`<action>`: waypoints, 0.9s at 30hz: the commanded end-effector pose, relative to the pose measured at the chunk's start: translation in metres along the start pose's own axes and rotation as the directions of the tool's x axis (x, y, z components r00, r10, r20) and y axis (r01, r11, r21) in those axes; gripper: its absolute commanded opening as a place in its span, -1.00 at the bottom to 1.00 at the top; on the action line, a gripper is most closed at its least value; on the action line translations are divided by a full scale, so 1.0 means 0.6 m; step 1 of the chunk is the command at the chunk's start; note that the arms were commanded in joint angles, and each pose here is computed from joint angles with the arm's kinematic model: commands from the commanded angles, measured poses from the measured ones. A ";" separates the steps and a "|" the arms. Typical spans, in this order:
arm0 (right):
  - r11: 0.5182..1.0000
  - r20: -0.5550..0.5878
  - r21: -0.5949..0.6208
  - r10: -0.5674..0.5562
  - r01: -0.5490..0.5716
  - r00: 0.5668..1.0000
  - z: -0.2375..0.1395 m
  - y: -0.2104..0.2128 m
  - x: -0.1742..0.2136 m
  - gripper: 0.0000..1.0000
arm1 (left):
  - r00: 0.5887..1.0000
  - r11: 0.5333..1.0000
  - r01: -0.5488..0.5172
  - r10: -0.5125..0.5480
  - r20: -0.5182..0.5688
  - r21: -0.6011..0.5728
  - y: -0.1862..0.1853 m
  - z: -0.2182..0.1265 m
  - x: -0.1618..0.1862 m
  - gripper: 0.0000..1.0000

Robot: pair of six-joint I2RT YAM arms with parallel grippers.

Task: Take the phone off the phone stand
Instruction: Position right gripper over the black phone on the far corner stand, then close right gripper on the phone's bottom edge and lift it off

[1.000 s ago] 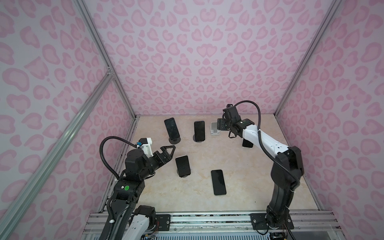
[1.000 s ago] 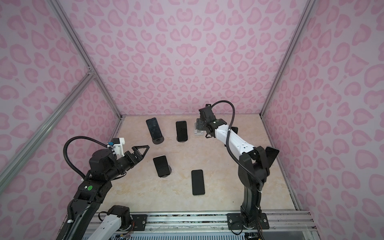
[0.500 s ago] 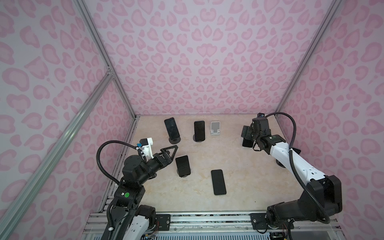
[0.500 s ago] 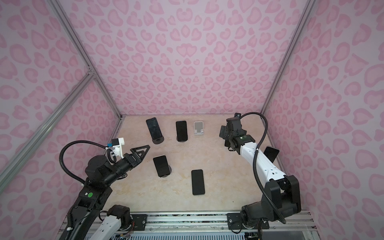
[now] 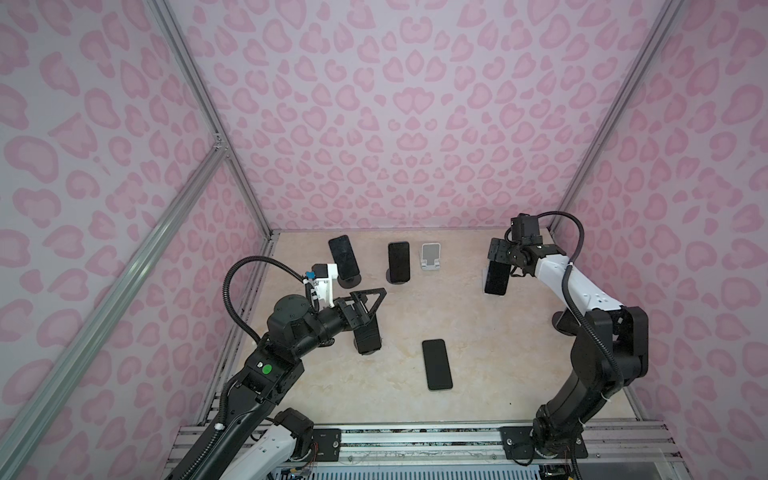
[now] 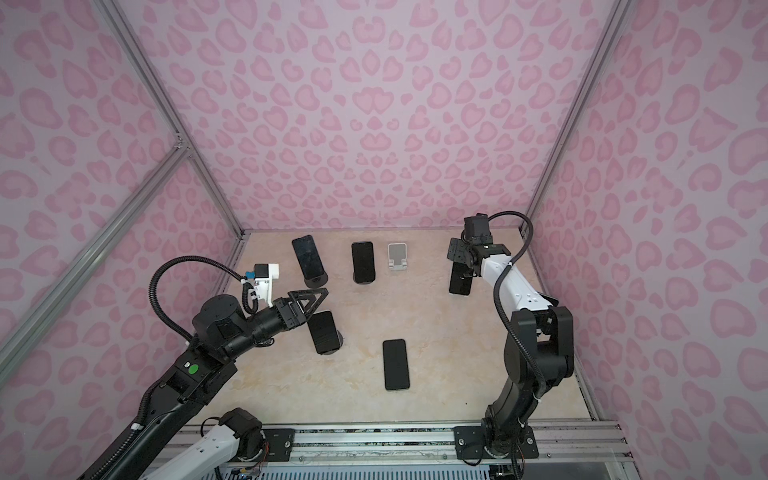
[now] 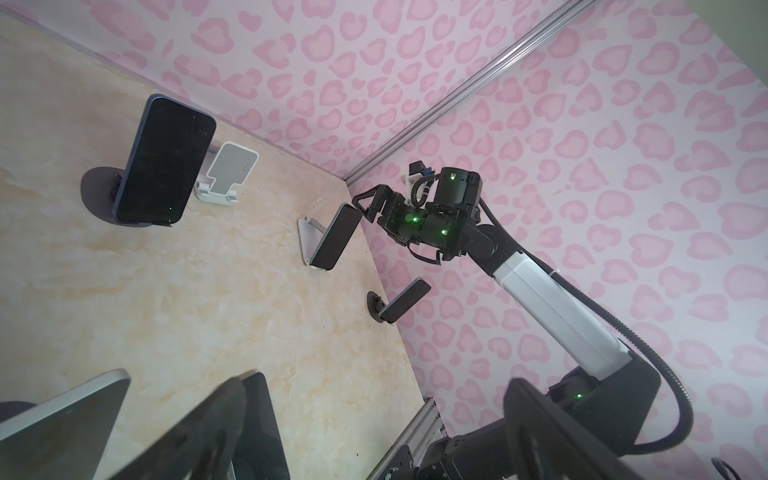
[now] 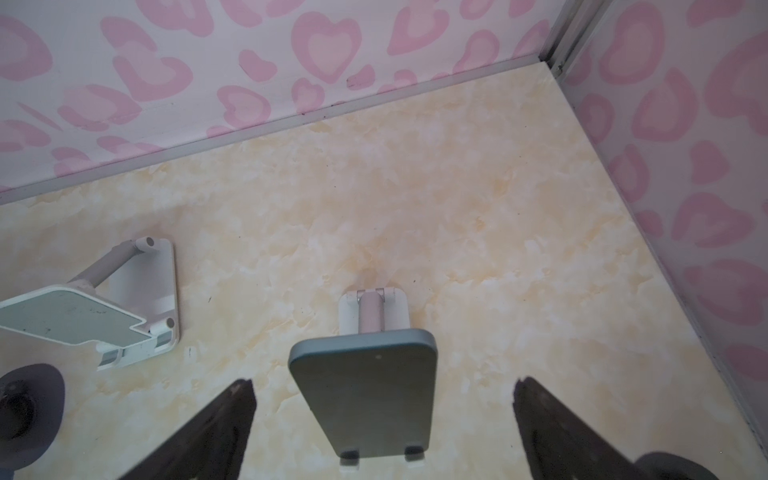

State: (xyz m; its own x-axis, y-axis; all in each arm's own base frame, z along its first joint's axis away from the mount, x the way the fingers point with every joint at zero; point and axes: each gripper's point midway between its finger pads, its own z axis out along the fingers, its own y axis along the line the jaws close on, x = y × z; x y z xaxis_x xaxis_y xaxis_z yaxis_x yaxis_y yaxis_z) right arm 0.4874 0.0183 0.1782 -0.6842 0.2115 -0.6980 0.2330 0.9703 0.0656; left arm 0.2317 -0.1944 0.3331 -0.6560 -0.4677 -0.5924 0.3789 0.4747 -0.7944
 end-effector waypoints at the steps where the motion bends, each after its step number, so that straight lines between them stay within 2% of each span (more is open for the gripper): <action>1: 0.998 -0.052 -0.049 -0.035 0.033 0.998 0.010 0.013 0.020 0.98 | 1.000 1.000 -0.027 0.027 0.002 0.004 -0.005 0.001 -0.003 1.00; 8: 0.999 -0.094 -0.010 -0.039 0.039 0.995 0.032 -0.006 0.039 0.99 | 1.000 1.000 -0.009 0.009 -0.012 -0.002 0.006 0.003 0.007 1.00; 15: 0.998 -0.125 -0.048 -0.054 0.048 0.991 0.054 -0.003 0.062 0.98 | 0.999 1.000 -0.004 0.004 -0.054 0.009 0.002 0.023 0.013 1.00; 27: 0.999 -0.132 -0.022 -0.049 0.047 0.990 0.087 -0.006 0.068 0.76 | 0.999 1.000 -0.007 0.007 -0.051 0.001 0.004 0.024 0.014 1.00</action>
State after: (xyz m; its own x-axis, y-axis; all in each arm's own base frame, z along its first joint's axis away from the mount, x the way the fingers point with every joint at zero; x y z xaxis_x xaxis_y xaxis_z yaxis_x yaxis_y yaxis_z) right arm 0.4893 0.0207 0.1139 -0.7886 0.1806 -0.5877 0.1760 0.9822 0.0657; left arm 0.2365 -0.2088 0.3152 -0.7072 -0.4139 -0.5732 0.3596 0.4876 -0.7956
